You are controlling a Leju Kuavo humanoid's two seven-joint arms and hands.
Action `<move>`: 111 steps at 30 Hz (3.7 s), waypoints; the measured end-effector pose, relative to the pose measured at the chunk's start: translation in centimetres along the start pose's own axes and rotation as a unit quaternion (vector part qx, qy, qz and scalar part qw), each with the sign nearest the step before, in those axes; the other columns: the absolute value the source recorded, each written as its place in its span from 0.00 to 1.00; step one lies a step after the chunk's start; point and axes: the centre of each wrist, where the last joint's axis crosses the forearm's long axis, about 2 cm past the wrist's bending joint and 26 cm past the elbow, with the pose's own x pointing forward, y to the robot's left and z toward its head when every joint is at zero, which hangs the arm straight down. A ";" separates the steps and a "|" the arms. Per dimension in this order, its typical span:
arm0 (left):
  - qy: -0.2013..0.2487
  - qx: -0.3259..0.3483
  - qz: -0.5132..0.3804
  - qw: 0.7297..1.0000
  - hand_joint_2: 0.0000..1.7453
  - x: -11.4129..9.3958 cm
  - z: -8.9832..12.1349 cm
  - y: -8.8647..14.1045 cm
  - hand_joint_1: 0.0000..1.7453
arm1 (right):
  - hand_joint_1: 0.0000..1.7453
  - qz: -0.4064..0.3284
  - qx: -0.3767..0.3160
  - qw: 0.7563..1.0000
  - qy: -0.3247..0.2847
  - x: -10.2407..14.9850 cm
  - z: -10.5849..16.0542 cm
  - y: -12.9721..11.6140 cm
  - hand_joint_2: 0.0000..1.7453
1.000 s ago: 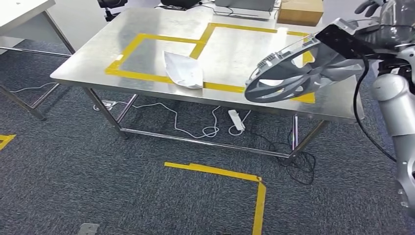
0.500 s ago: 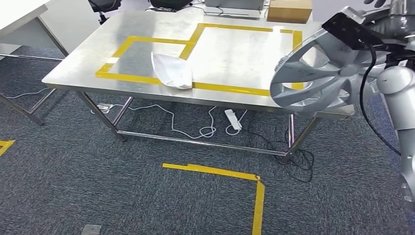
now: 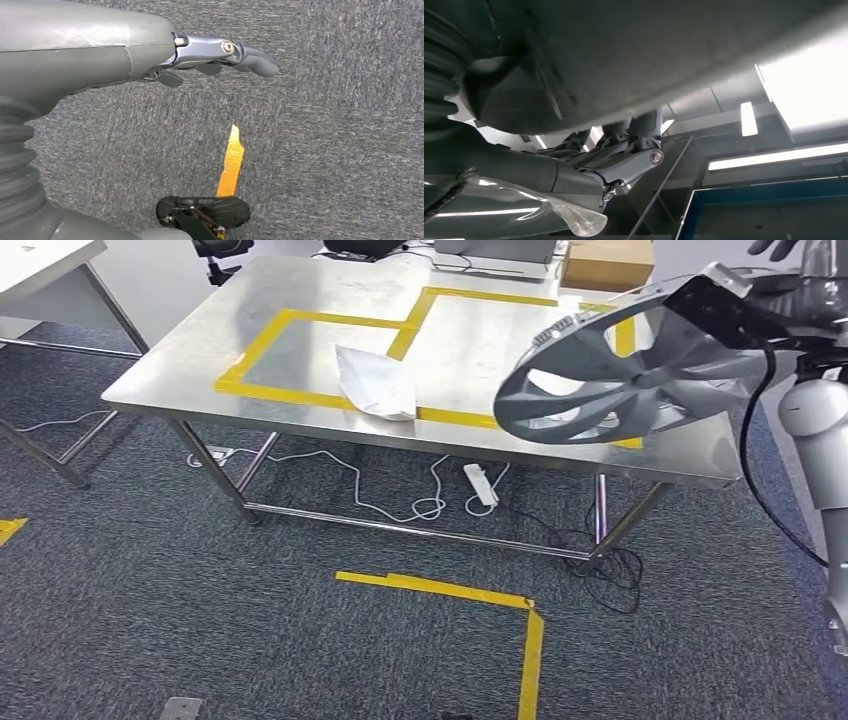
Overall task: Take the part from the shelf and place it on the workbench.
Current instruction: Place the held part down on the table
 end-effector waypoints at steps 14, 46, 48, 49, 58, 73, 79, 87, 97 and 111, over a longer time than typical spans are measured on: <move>0.001 0.000 -0.002 1.000 1.00 -0.2 0.1 0.1 0.00 | 1.00 -0.001 0.008 1.000 0.001 0.0 0.5 0.5 1.00; 0.001 0.000 -0.004 1.000 1.00 -0.2 0.1 0.2 0.00 | 1.00 -0.001 0.022 1.000 0.009 -0.8 1.8 1.3 1.00; 0.001 0.000 -0.005 1.000 1.00 -0.2 0.0 0.2 0.00 | 1.00 -0.001 0.022 1.000 0.009 -0.8 1.8 1.3 1.00; 0.000 0.000 -0.005 1.000 1.00 -0.2 0.0 0.2 0.00 | 1.00 -0.001 0.022 1.000 0.009 -0.8 1.8 1.4 1.00; -0.001 0.001 -0.007 1.000 1.00 -0.1 0.0 0.2 0.00 | 1.00 0.000 0.027 1.000 0.011 -1.0 2.4 1.8 1.00; 0.000 0.000 -0.008 1.000 1.00 -0.2 0.1 0.0 0.00 | 1.00 0.003 0.029 1.000 0.012 -1.2 2.7 1.9 1.00; 0.000 0.000 -0.009 1.000 1.00 -0.2 0.1 0.1 0.00 | 1.00 0.003 0.030 0.999 0.012 -1.3 2.8 2.0 1.00; 0.000 0.000 -0.009 1.000 1.00 -0.1 0.1 0.0 0.00 | 1.00 0.003 0.029 0.999 0.013 -1.4 2.8 2.0 1.00; 0.000 0.000 -0.009 1.000 1.00 -0.1 0.1 0.0 0.00 | 1.00 0.004 0.031 0.999 0.016 -1.6 3.0 2.0 1.00; 0.002 0.000 -0.010 1.000 1.00 -0.2 0.1 0.1 0.00 | 1.00 0.005 0.031 0.999 0.017 -1.7 3.1 2.0 1.00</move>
